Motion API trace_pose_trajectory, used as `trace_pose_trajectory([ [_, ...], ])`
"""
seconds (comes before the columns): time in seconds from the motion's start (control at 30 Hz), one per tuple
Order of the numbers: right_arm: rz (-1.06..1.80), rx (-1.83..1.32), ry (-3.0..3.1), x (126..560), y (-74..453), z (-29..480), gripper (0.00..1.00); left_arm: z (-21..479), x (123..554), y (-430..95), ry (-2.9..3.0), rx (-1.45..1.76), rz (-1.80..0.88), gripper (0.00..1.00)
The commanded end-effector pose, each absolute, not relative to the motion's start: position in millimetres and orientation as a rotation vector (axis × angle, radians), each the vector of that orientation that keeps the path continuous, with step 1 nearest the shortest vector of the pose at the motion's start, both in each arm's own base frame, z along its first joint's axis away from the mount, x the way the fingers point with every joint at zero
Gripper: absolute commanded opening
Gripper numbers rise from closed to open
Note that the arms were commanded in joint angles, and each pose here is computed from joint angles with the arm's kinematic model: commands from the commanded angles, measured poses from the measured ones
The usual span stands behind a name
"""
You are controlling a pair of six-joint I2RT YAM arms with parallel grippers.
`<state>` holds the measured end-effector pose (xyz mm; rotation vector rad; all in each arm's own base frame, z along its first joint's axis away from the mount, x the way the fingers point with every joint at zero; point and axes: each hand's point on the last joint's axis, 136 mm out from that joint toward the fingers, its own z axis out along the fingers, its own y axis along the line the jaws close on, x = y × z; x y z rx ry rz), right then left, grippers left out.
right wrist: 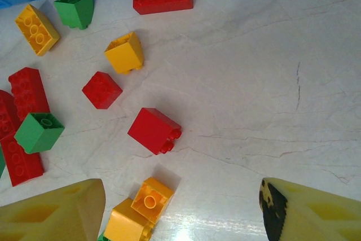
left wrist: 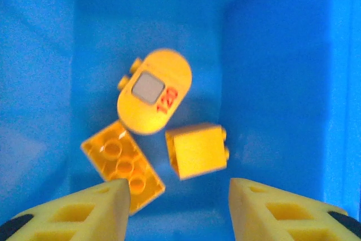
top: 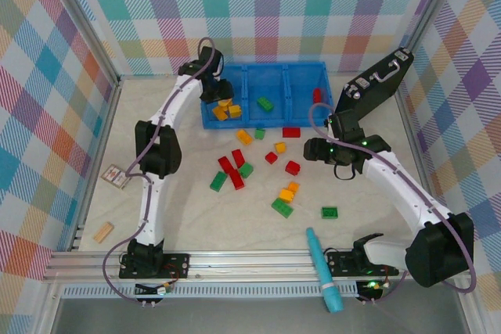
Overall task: Sort the legos into containers by color
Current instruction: Place the lego in the container, then pick up the lego from the middle-left of the table.
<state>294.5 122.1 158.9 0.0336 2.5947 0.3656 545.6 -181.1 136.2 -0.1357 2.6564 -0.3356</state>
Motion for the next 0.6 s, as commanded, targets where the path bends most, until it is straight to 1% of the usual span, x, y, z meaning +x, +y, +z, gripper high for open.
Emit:
trace_pose_trajectory([
  [0.0, 0.285, -0.035, 2.523, 306, 116, 180, 0.74, 189, 492, -194, 2.666, 0.054, -0.321, 0.50],
  [0.17, 0.257, -0.084, 2.451, 325, 109, 210, 0.76, 180, 405, -223, 2.715, 0.254, -0.216, 0.49],
  [0.37, 0.291, -0.139, 2.408, 346, 115, 231, 0.76, 158, 319, -276, 2.712, 0.375, -0.222, 0.50],
  [0.47, 0.323, -0.148, 2.398, 352, 118, 236, 0.76, 138, 287, -304, 2.719, 0.406, -0.238, 0.49],
  [0.57, 0.344, -0.152, 2.396, 353, 119, 239, 0.77, 123, 269, -327, 2.718, 0.426, -0.249, 0.49],
])
